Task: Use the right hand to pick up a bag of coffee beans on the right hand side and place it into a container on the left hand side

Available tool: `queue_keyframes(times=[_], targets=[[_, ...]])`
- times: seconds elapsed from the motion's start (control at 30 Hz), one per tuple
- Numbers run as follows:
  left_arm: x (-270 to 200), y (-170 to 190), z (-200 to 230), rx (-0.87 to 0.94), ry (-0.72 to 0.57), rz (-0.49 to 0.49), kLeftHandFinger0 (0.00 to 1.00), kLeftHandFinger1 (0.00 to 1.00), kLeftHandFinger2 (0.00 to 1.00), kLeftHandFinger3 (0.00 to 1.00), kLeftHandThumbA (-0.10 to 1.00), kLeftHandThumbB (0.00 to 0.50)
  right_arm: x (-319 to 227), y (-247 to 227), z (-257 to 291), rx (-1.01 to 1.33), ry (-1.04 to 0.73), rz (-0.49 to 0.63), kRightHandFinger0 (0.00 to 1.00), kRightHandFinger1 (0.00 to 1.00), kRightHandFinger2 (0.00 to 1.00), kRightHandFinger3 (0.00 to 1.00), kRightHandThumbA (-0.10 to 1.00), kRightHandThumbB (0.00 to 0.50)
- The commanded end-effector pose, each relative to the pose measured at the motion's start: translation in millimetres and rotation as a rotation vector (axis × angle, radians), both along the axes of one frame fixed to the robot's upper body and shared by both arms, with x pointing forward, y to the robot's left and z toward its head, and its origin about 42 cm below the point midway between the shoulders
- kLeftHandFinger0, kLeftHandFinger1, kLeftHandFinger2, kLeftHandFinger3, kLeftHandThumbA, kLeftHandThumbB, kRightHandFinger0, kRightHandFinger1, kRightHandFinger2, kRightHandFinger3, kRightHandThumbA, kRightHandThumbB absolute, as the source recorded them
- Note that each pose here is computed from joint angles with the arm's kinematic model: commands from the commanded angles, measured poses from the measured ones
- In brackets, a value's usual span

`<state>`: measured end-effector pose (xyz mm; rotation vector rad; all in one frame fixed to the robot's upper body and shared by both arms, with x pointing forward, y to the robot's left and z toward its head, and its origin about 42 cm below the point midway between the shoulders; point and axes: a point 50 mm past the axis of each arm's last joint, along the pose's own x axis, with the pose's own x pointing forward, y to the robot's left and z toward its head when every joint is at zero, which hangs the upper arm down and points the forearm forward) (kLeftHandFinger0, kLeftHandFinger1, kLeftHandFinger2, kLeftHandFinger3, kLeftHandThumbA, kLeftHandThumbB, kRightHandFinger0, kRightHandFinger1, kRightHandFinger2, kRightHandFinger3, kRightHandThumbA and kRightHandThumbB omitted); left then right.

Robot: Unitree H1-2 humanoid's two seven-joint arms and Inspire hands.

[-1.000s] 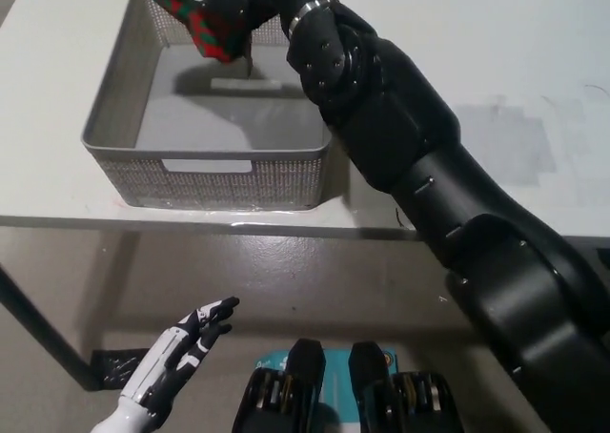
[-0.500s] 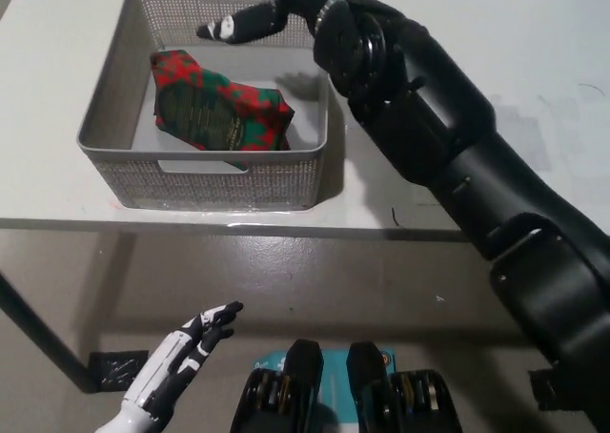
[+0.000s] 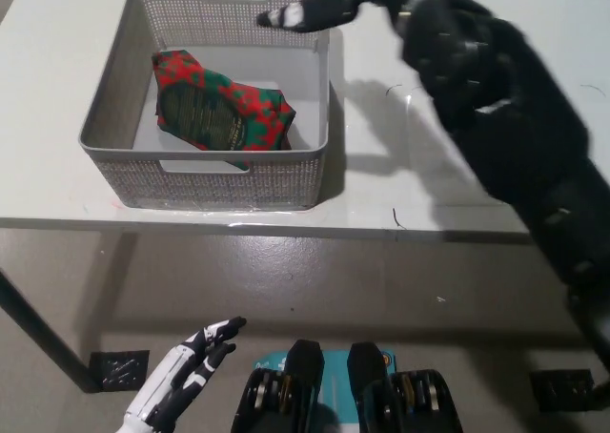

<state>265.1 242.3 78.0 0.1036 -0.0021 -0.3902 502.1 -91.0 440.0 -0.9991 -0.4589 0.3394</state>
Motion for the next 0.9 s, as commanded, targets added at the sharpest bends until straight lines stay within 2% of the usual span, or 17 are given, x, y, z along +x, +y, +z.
queue_keyframes(times=[0.0,0.1,0.13,0.17,0.23,0.27,0.43,0.57,0.7,0.73,0.83,0.87], targets=[[6,3,16,-0.003,-0.063,-0.008,1.0,1.0,1.0,1.0,0.83,0.5,-59,-86,100,0.139,-0.206,0.018,1.0,1.0,1.0,1.0,1.0,0.357],[6,6,18,-0.012,-0.064,-0.006,1.0,1.0,1.0,1.0,0.82,0.5,-84,-117,98,0.235,-0.261,0.03,1.0,1.0,1.0,1.0,1.0,0.357],[10,7,19,-0.011,-0.065,0.001,1.0,1.0,1.0,1.0,0.83,0.5,-102,-140,88,0.344,-0.322,0.077,1.0,1.0,1.0,1.0,0.9,0.332],[9,8,19,-0.011,-0.065,-0.001,1.0,1.0,1.0,1.0,0.83,0.5,-108,-145,84,0.362,-0.336,0.08,1.0,1.0,1.0,1.0,0.9,0.332],[9,11,20,-0.009,-0.063,0.0,1.0,1.0,1.0,1.0,0.83,0.5,-133,-165,59,0.436,-0.365,0.094,1.0,1.0,1.0,1.0,0.93,0.326],[10,13,21,-0.005,-0.063,0.001,1.0,1.0,1.0,1.0,0.84,0.5,-146,-173,44,0.459,-0.384,0.093,1.0,1.0,1.0,1.0,0.95,0.308],[20,15,26,-0.009,-0.084,0.011,1.0,1.0,1.0,1.0,0.83,0.5,-191,-192,-8,0.558,-0.433,0.07,1.0,1.0,1.0,1.0,1.0,0.306],[23,17,26,-0.011,-0.095,0.02,1.0,1.0,1.0,1.0,0.84,0.5,-214,-195,-53,0.652,-0.353,0.061,1.0,1.0,1.0,1.0,1.0,0.33],[31,20,31,-0.01,-0.105,0.03,1.0,1.0,1.0,1.0,0.84,0.5,-224,-188,-126,0.704,-0.192,0.038,1.0,1.0,1.0,1.0,1.0,0.302],[32,17,31,-0.018,-0.104,0.026,1.0,1.0,1.0,1.0,0.84,0.5,-230,-190,-147,0.723,-0.145,0.022,1.0,1.0,1.0,1.0,0.97,0.297],[35,12,31,-0.028,-0.108,0.025,1.0,1.0,1.0,1.0,0.85,0.5,-239,-191,-192,0.769,-0.037,-0.005,1.0,1.0,1.0,1.0,0.96,0.296],[36,15,31,-0.025,-0.109,0.029,1.0,1.0,1.0,1.0,0.85,0.5,-244,-187,-215,0.802,0.02,-0.013,1.0,1.0,1.0,1.0,0.96,0.269]])
